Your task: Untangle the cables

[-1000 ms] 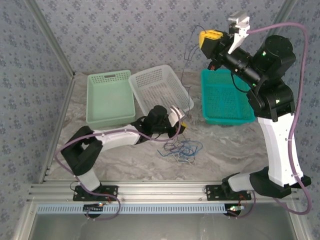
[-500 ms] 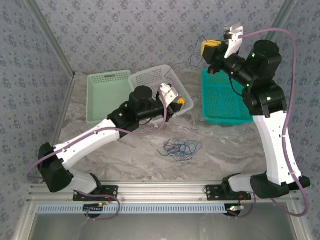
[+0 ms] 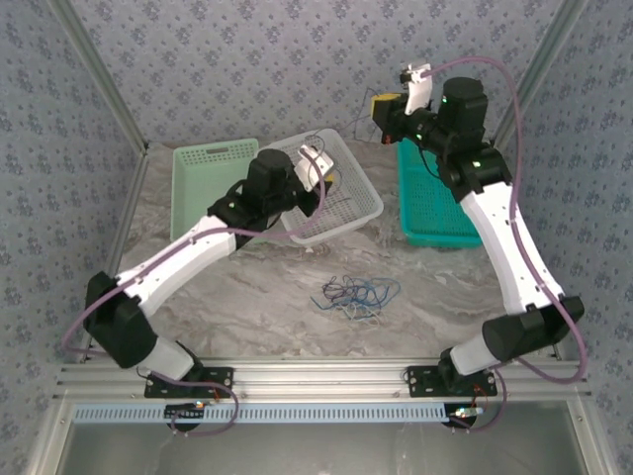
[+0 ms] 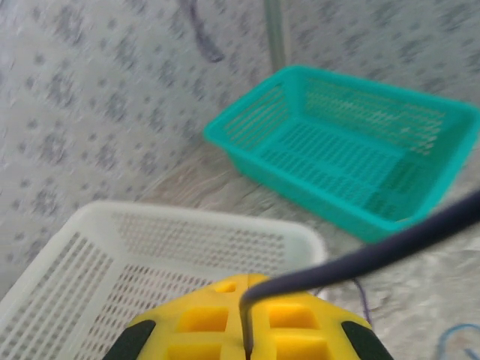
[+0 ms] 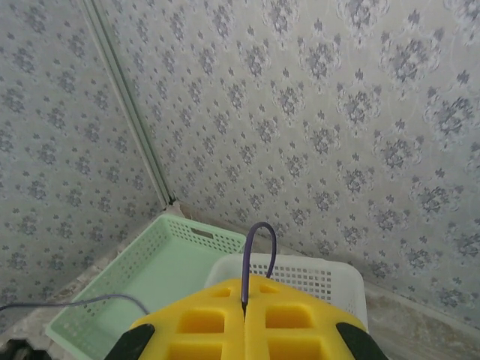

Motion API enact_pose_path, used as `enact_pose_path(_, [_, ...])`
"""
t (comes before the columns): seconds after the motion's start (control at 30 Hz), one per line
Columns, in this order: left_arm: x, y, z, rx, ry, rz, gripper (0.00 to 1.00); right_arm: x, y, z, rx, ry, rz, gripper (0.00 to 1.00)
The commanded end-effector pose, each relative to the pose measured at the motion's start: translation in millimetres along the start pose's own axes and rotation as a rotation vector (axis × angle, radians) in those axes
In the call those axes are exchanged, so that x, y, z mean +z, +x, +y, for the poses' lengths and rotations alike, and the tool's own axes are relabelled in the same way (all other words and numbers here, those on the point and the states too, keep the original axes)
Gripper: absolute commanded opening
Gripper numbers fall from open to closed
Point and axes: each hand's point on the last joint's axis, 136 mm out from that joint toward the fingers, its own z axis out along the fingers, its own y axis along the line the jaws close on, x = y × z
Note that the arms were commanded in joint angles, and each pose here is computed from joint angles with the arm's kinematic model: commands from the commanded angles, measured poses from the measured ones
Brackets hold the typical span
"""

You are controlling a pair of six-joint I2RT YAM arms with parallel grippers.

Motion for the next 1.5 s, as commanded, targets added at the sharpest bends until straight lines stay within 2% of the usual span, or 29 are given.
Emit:
enact_pose_path(0.0, [27.3,31.0,32.3,-0.076,-0.043,0.066,0.00,32.2,14.1,-13.6,0.051,-0.022,0.018,0.04])
enact_pose_path(0.13, [58.3,65.5,62.7,-0.164,-0.070,0.152,0.00,80.0,50.1,-31.2,0.126,-0.045,0.113,0.03])
enact_pose_path(0.23, [78.5,91.6,70.7,-0.200,-0.073,0.286,0.02,111.9,85.2,-45.3,0.195,-0.043,0.218,0.03])
enact_pose_path(0.3, [85.8,111.1,77.2,-0.211,-0.108,0.389,0.14,129.9,112.0,-54.6,0.250,-0.032,0.296,0.02])
enact_pose_path(0.43, [81.9,136.6,84.7,-0.187,-0.193,0.518,0.61,146.6,147.4,-71.7,0.299,0.012,0.385,0.01])
enact_pose_path(0.47, [77.3,138.2,89.2,-0.168,-0.238,0.531,0.76,148.0,152.0,-77.6,0.315,0.025,0.388,0.01])
enact_pose_path(0.53, [67.5,139.0,99.3,-0.115,-0.341,0.554,0.95,149.9,154.9,-85.2,0.357,0.028,0.377,0.01])
enact_pose_path(0.57, [61.6,137.9,104.1,-0.080,-0.397,0.567,0.99,150.3,156.0,-86.9,0.377,0.023,0.374,0.01])
enact_pose_path(0.77, [29.9,114.8,122.8,-0.010,-0.585,0.558,0.99,152.6,174.8,-70.0,0.359,-0.036,0.445,0.01])
enact_pose_path(0.9, [3.7,102.1,145.8,0.138,-0.794,0.621,0.99,146.4,159.7,-69.9,0.418,-0.094,0.372,0.00])
enact_pose_path(1.0, [-11.6,101.5,162.8,0.165,-0.891,0.651,0.99,132.2,131.3,-57.8,0.434,-0.183,0.263,0.00])
enact_pose_path(1.13, [-19.2,112.1,174.3,0.123,-0.893,0.667,0.99,106.2,95.2,-49.2,0.408,-0.213,0.157,0.00])
enact_pose_path(1.3, [-15.2,124.2,175.1,0.186,-0.882,0.721,0.99,81.9,48.6,-46.0,0.457,-0.271,0.024,0.00])
enact_pose_path(1.47, [-16.4,137.6,175.0,0.216,-0.868,0.762,1.00,57.6,6.6,-53.5,0.468,-0.262,-0.098,0.00])
